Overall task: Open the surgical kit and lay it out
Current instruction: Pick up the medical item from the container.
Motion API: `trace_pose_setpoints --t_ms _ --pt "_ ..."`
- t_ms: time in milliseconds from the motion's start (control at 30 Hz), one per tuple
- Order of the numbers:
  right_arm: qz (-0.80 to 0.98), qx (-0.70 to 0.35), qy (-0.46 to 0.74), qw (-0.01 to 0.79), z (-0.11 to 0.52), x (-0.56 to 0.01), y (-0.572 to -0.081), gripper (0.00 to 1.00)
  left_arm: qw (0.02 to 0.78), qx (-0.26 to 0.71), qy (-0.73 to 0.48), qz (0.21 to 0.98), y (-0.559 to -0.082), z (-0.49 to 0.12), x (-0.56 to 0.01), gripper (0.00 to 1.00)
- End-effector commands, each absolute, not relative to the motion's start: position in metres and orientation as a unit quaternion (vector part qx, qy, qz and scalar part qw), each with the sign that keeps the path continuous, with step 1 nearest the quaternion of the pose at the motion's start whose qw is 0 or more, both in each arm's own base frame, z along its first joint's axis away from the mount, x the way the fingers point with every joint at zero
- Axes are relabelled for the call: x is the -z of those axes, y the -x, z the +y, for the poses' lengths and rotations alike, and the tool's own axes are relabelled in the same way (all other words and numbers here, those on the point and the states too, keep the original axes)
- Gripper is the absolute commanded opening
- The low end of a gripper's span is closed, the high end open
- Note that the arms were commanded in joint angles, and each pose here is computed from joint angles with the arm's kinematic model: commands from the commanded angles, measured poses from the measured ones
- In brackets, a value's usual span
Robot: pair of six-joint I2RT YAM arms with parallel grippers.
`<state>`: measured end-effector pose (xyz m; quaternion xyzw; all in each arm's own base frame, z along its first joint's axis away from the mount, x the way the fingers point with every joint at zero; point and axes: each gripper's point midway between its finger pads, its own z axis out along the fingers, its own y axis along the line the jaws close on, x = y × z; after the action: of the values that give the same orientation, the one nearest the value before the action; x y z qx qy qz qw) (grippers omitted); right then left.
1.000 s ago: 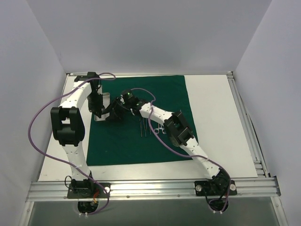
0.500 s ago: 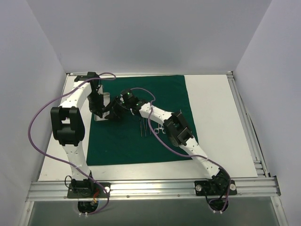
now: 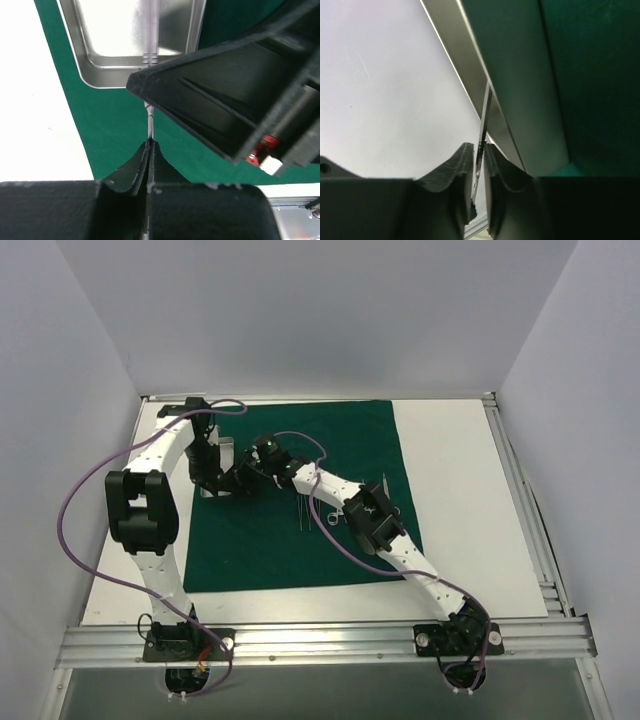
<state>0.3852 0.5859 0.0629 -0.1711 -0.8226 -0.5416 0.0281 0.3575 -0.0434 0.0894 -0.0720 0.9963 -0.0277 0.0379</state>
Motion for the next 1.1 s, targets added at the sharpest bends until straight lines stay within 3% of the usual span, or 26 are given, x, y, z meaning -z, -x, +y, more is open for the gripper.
trace_pose_setpoints --t_ms 0,133,267,367,400,433,500,633,900,1067 --pt "-0.819 0.548 0.164 0.031 0.598 -0.061 -0.378 0.13 0.076 0.045 0.061 0.994 -0.363 -0.051 -0.111 0.02" --pt "-0.822 0.546 0.16 0.033 0.598 -0.06 -0.375 0.01 0.078 0.045 0.06 0.994 -0.361 -0.051 -0.113 0.02" --pt "-0.821 0.551 0.147 0.029 0.597 -0.067 -0.374 0.0 0.08 0.052 0.058 0.994 -0.357 -0.053 -0.118 0.03" --pt "-0.823 0.552 0.134 0.021 0.592 -0.074 -0.374 0.0 0.099 0.055 0.058 0.992 -0.356 -0.052 -0.129 0.19" --pt "-0.823 0.552 0.13 0.02 0.591 -0.076 -0.374 0.0 0.107 0.053 0.063 0.991 -0.356 -0.05 -0.134 0.4" --pt "-0.827 0.549 0.12 0.013 0.587 -0.076 -0.375 0.0 0.117 0.053 0.066 0.99 -0.357 -0.048 -0.139 0.48" --pt "-0.827 0.553 0.104 0.005 0.582 -0.089 -0.375 0.0 0.144 0.053 0.072 0.986 -0.357 -0.044 -0.157 0.59" --pt "-0.83 0.552 0.069 -0.028 0.567 -0.11 -0.382 0.0 0.199 0.051 0.088 0.975 -0.356 -0.039 -0.189 0.7" --pt "-0.823 0.551 -0.057 -0.127 0.535 -0.171 -0.386 0.0 0.255 0.06 0.111 0.959 -0.355 -0.028 -0.22 0.72" --pt "-0.857 0.473 -0.115 -0.172 0.495 -0.177 -0.37 0.0 0.248 0.077 0.11 0.959 -0.354 -0.03 -0.215 0.72"
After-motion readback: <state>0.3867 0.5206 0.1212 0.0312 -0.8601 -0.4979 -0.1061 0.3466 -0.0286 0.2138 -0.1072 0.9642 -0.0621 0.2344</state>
